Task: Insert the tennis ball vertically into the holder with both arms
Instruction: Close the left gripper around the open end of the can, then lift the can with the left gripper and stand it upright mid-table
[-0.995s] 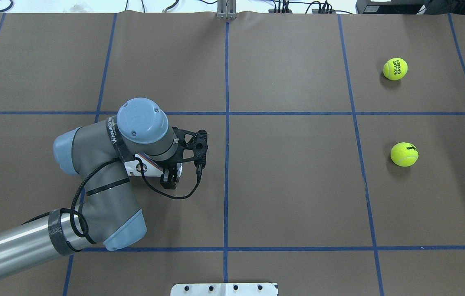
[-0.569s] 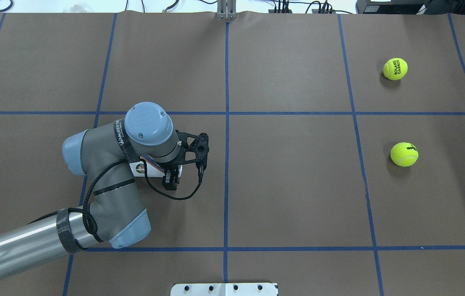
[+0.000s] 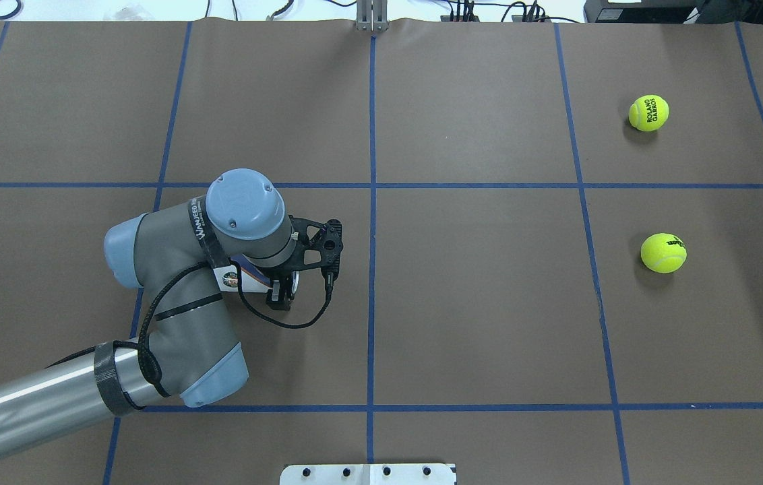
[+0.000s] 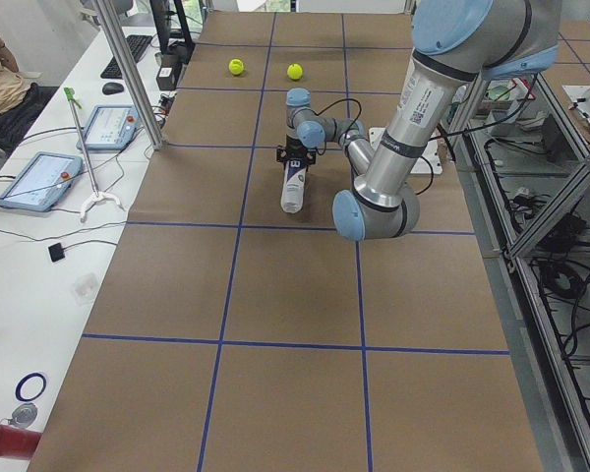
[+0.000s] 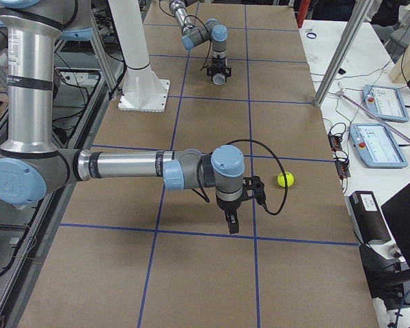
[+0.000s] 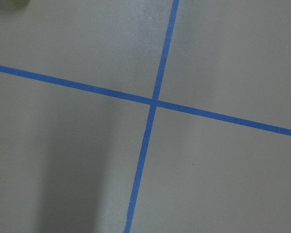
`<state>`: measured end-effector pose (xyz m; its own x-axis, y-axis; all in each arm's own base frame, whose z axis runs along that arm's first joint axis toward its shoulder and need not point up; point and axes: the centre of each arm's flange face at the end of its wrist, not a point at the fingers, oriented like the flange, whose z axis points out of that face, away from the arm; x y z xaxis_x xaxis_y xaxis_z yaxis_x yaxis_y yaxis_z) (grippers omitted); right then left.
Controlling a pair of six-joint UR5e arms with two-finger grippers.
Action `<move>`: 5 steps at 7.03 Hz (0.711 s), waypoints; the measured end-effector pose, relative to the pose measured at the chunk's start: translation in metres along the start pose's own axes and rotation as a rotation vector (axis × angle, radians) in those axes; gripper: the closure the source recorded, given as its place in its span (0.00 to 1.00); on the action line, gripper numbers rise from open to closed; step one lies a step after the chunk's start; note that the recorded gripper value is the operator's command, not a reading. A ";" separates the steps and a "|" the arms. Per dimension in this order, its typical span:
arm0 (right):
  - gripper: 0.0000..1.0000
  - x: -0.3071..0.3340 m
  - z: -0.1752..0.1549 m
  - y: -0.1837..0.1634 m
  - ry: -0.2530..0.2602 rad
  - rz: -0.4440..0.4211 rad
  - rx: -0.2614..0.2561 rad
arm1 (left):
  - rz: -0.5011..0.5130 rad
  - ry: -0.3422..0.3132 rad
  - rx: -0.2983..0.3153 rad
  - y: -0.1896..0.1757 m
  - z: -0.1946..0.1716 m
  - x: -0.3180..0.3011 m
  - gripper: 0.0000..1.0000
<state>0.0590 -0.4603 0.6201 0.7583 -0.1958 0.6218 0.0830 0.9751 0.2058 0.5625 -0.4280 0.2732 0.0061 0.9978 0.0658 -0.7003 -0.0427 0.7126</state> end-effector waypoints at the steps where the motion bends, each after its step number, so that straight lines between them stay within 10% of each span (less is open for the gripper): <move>1: 0.00 -0.001 0.000 0.000 -0.006 -0.001 0.001 | 0.001 -0.001 0.000 0.000 -0.001 0.000 0.25; 5: 0.00 -0.003 -0.001 -0.001 -0.025 -0.002 0.004 | 0.031 -0.068 0.149 -0.028 -0.083 0.006 0.25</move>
<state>0.0571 -0.4601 0.6174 0.7418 -0.2004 0.6400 0.0821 0.9743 0.2099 0.5224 -0.4166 0.1959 0.0379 0.9905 0.1323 -0.5869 -0.0851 0.8052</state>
